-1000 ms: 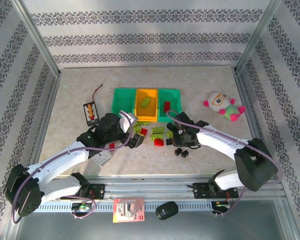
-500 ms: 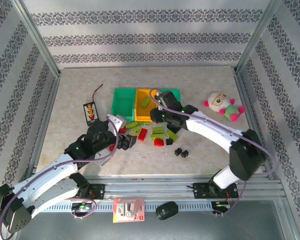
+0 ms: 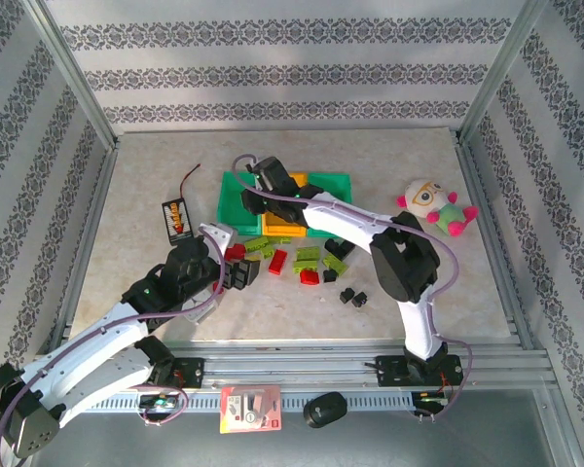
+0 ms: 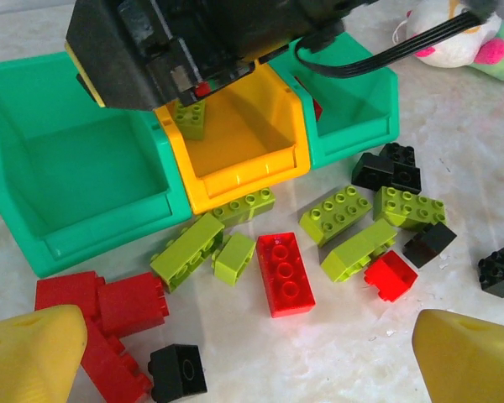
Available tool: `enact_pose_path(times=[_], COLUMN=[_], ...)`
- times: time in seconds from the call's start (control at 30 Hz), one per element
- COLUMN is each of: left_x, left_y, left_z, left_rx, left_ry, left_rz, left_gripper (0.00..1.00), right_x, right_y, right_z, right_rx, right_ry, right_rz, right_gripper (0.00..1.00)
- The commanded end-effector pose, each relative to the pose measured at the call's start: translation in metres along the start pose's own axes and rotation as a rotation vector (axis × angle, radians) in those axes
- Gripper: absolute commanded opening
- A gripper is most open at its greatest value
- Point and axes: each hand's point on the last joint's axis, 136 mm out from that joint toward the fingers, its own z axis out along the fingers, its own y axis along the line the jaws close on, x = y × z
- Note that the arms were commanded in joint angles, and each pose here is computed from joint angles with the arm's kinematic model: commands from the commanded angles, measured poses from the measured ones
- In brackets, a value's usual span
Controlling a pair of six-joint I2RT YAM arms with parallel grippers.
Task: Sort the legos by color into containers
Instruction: Place the lego in the container.
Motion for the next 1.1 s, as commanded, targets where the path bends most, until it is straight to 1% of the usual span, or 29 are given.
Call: enact_pose_path(times=[0.0,0.07,0.2,0.3,0.43,0.57,0.67,0.77,0.83,0.93,1.07], left_x=[0.010,0.011,0.012,0.015,0.020,0.026,0.028,0.025,0.019,0.010,0.004], left_y=[0.004,0.006,0.012,0.017,0.026,0.040,0.039,0.020,0.002,-0.015,-0.033], left_z=[-0.002,-0.002,-0.002,-0.001,-0.001,-0.002,0.000,0.007,0.010,0.011,0.014], left_rx=[-0.028,-0.040,-0.073,-0.106,-0.166,-0.252,-0.251,-0.133,-0.023,0.075,0.176], left_ry=[0.027,0.028,0.037,0.053,0.080,0.115,0.142,0.129,0.096,0.054,0.027], left_rz=[-0.017,-0.023,-0.052,-0.070,-0.104,-0.161,-0.159,-0.094,-0.029,0.038,0.103], left_gripper=[0.99,0.99,0.99,0.99,0.99,0.99,0.99,0.99,0.99,0.99,0.99], right_x=[-0.011,-0.015,-0.028,-0.038,-0.044,-0.036,-0.011,0.026,0.058,0.112,0.176], right_y=[0.001,0.002,0.010,0.012,0.009,0.004,-0.012,-0.038,-0.057,-0.084,-0.105], right_z=[0.011,0.012,-0.001,-0.017,-0.044,-0.076,-0.102,-0.128,-0.148,-0.172,-0.195], right_rx=[0.018,0.015,-0.006,-0.008,-0.010,-0.011,0.027,0.098,0.148,0.221,0.277], right_ry=[-0.028,-0.028,-0.053,-0.079,-0.118,-0.146,-0.136,-0.103,-0.066,0.033,0.181], right_rz=[-0.032,-0.038,-0.054,-0.061,-0.050,-0.052,-0.040,-0.013,0.011,0.070,0.099], right_gripper=[0.30,0.33,0.48,0.57,0.62,0.65,0.66,0.67,0.67,0.68,0.71])
